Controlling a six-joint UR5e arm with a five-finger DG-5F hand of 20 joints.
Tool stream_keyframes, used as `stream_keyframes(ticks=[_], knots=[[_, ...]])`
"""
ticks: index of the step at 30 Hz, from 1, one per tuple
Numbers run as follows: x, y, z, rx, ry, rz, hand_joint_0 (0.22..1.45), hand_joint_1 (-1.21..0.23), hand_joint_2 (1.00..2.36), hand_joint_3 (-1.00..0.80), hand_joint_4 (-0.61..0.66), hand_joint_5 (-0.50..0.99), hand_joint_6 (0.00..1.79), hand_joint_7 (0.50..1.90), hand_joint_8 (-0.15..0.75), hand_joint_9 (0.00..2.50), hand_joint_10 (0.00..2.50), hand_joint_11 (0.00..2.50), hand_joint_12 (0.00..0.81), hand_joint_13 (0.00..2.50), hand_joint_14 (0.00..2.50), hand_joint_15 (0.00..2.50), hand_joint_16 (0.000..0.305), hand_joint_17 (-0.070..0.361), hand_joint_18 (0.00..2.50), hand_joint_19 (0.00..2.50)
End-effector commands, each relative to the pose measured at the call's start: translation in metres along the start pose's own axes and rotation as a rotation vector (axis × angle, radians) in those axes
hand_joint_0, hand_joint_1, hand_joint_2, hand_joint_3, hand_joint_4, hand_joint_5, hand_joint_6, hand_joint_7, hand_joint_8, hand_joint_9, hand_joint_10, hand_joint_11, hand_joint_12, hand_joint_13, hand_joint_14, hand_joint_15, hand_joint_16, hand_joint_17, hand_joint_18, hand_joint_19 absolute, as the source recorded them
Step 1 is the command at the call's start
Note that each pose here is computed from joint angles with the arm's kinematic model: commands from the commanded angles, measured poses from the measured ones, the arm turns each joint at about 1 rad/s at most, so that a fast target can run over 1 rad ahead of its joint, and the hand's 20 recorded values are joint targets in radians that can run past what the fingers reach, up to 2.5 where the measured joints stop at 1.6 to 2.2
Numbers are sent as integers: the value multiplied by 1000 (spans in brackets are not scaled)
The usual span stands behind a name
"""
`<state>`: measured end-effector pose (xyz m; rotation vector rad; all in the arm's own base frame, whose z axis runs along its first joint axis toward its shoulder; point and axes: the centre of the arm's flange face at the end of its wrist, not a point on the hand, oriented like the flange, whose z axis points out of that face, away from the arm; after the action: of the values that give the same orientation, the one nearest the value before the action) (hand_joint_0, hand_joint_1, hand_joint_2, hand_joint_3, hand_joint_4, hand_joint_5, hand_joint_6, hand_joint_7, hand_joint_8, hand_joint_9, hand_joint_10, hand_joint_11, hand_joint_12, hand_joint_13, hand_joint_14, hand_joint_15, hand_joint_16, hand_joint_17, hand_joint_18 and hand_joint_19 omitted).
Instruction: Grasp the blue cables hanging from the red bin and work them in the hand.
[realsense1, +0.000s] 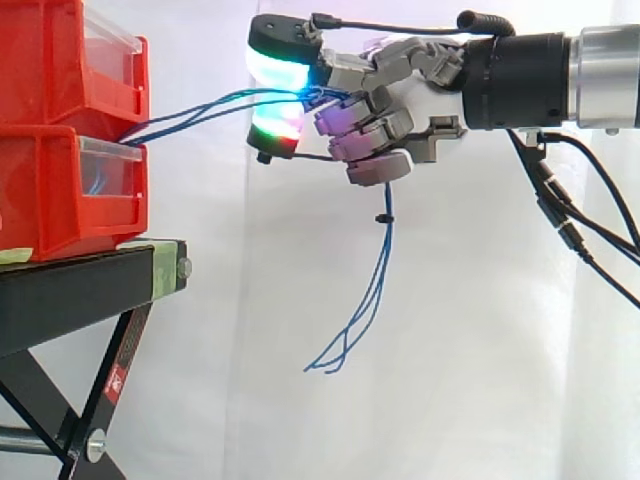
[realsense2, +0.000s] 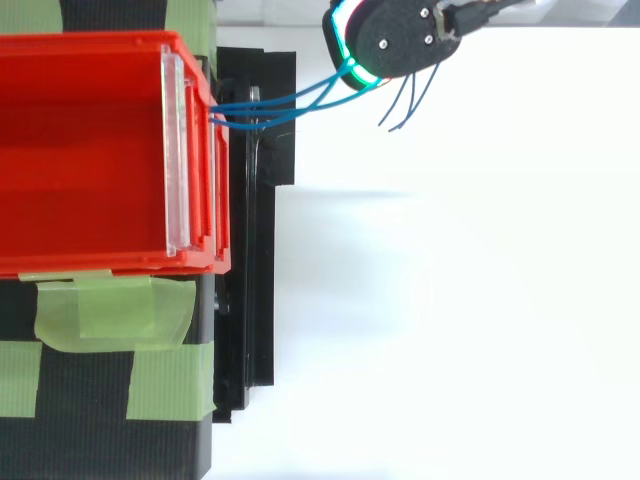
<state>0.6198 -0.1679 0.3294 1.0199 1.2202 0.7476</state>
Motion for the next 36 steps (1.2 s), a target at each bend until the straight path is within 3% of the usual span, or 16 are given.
stream_keyframes(ticks=[1,9,14,23,26,29,33,36], knots=[[0,0,0,0,1,0,845,-747,1010,-768,258,484,192,1462,375,1061,2500,2500,431,1266,2381,1429,56,126,1621,1391],[-1,0,-1,2,5,-1,829,-756,1003,-935,266,419,284,1414,384,1008,2500,2500,427,1236,2403,1404,57,128,1597,1384],[-1,0,-1,1,7,-1,885,-774,1012,-720,268,375,342,1368,385,980,2500,2500,436,1230,2402,1412,55,123,1572,1388],[0,-2,-1,10,9,-3,873,-765,1020,-424,259,354,338,1361,385,919,2500,2500,434,1196,2426,1410,56,126,1557,1396],[0,-1,-1,8,10,-1,875,-763,1017,-484,264,325,350,1352,386,884,2500,2500,444,1173,2442,1392,56,126,1530,1395],[0,-1,-1,8,10,-1,862,-772,1012,-671,271,283,383,1327,389,836,2500,2500,443,1136,2445,1398,57,128,1509,1382],[-1,0,-1,4,8,0,905,-794,1017,-489,264,204,471,1261,386,756,2500,2500,452,1104,2451,1392,57,129,1489,1370],[-1,0,-1,4,8,0,952,-806,1019,-174,269,146,552,1195,392,708,2500,2500,460,1075,2476,1360,61,137,1488,1338]])
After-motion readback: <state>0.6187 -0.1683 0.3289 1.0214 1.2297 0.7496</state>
